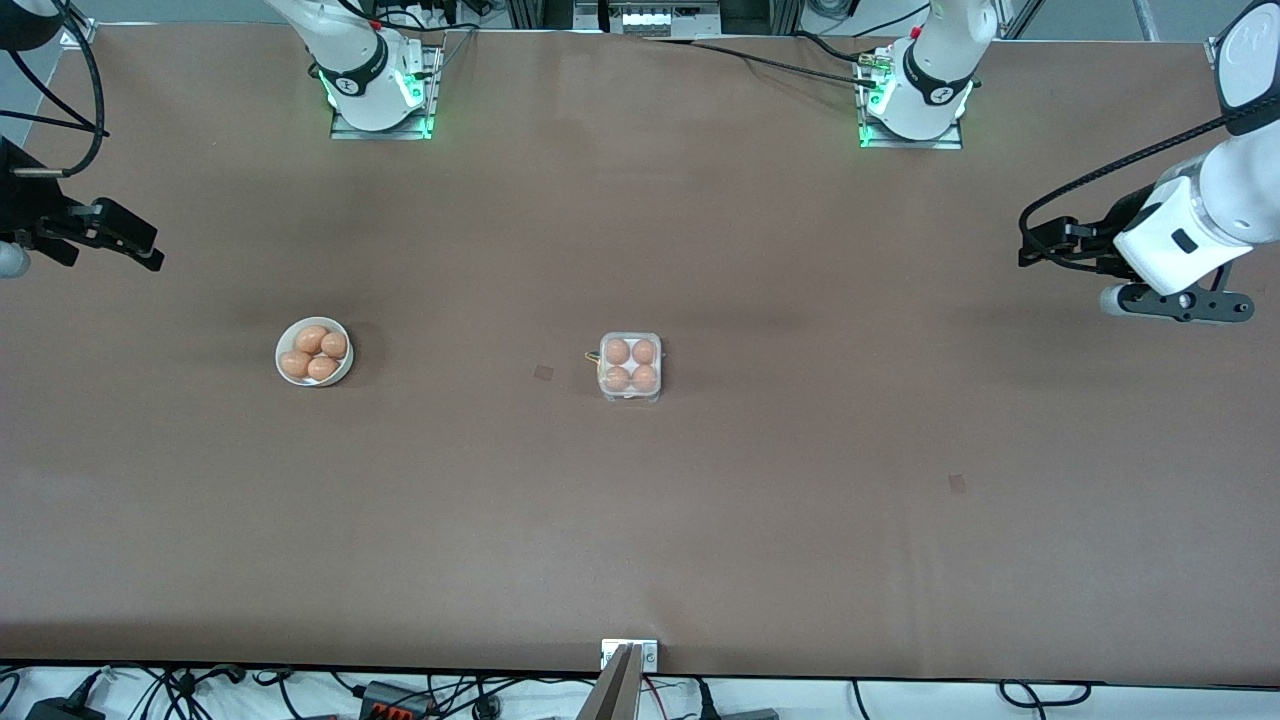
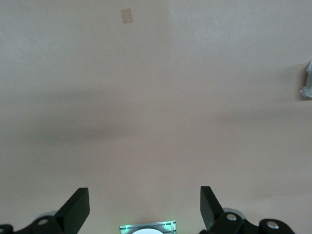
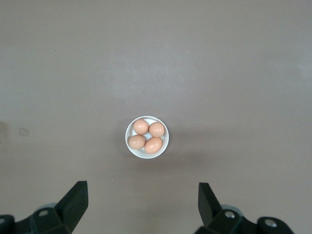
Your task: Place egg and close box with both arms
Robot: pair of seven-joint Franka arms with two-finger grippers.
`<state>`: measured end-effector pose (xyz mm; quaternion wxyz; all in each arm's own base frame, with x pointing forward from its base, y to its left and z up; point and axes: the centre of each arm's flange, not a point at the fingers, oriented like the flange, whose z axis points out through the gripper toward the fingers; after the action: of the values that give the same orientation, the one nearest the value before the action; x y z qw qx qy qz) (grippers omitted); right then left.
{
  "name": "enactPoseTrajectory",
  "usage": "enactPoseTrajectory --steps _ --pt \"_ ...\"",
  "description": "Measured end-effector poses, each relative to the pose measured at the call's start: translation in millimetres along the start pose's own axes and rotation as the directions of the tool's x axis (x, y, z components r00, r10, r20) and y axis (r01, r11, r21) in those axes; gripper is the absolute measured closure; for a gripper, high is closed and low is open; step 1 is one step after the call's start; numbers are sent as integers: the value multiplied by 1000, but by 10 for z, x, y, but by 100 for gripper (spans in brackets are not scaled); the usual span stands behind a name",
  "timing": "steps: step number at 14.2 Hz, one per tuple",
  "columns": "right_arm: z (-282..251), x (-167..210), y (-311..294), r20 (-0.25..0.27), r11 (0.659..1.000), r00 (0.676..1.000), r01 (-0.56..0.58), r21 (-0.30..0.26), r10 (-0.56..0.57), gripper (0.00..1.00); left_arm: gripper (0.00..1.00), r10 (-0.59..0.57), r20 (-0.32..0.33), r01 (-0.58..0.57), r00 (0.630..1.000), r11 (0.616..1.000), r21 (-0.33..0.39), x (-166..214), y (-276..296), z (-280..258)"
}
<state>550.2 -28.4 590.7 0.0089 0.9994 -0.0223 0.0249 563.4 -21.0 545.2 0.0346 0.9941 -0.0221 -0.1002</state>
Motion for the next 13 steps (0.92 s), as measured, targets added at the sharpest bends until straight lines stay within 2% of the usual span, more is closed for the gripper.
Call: enactPoseTrajectory --steps 4,13 --pt "-62 -59 10 8 1000 1000 -2 0 2 0 0 -29 -41 28 999 1000 -8 27 -184 -176" --pt "95 -30 -7 8 1000 1000 1 1 -1 0 0 -25 -37 25 999 1000 -9 58 -167 -154"
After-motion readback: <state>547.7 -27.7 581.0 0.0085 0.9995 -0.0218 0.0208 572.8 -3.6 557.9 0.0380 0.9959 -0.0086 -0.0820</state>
